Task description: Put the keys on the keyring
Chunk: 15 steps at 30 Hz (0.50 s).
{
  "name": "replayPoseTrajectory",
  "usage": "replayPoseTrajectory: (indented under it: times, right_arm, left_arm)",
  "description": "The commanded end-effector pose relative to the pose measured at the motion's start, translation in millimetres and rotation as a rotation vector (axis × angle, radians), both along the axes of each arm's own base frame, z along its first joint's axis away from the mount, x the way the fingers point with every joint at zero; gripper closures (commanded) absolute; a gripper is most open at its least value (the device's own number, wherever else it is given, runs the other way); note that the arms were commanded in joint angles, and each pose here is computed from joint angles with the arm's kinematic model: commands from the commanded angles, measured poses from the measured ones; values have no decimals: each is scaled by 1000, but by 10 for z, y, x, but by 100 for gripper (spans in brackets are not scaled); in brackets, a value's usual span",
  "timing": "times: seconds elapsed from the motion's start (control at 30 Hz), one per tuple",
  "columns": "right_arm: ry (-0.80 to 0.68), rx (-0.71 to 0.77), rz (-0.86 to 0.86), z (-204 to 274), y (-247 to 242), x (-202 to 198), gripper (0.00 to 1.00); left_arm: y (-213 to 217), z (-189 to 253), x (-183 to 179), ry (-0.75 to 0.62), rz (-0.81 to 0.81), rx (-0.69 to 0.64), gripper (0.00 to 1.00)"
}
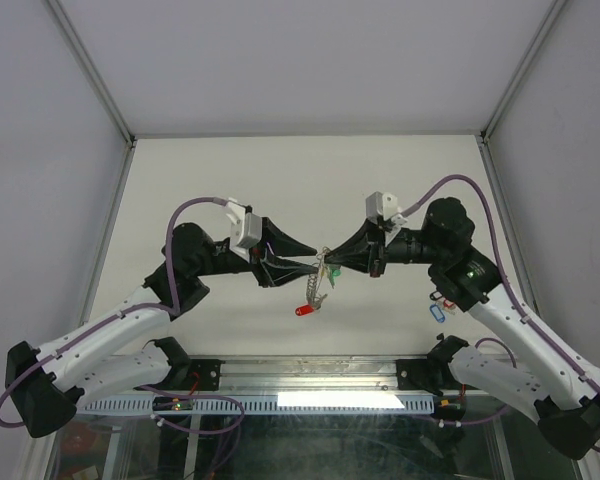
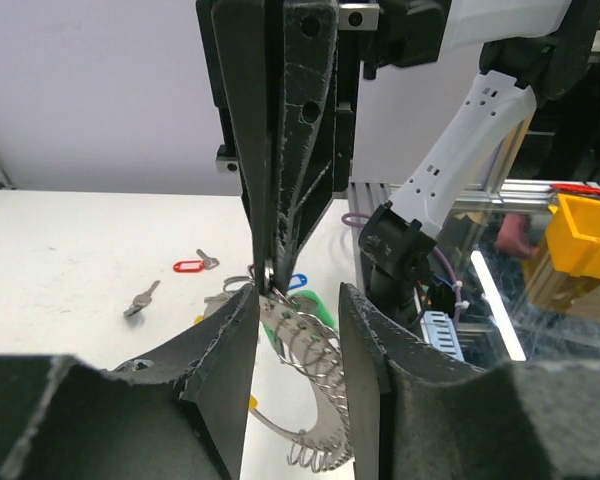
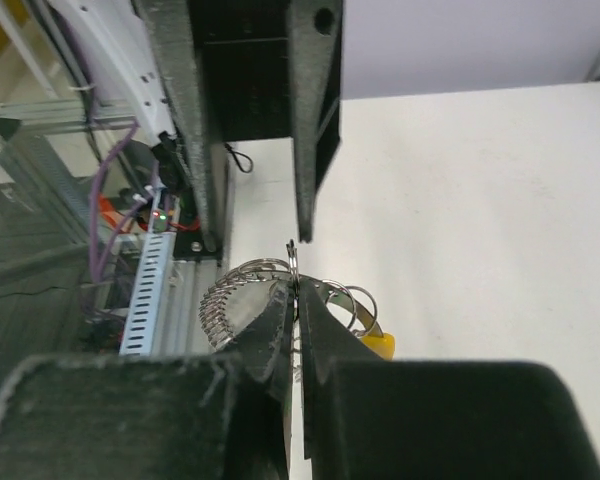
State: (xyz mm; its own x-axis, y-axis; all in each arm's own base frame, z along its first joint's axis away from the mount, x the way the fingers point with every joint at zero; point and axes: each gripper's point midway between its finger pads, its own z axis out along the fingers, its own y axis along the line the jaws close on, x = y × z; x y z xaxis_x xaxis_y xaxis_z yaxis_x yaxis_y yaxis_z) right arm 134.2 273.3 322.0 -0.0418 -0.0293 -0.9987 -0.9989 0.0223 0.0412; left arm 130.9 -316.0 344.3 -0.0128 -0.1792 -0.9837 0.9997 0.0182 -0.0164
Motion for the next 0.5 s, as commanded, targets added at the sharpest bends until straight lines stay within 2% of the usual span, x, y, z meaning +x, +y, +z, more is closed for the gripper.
replayPoseTrajectory:
  times: [0.0,0.17,0.47]
  right_arm:
    - [-32,-186,-105,-139,-144,147,100]
    - [38,-357,-198,-258,-196,248,100]
    - [164,-810,-256,-923,-104,274,100]
  left_arm:
    - [109,308,53,-87,71,-39,63]
    - [163,225,172,-79,153,6,60]
    - [273,56,278,-55,249,68,57]
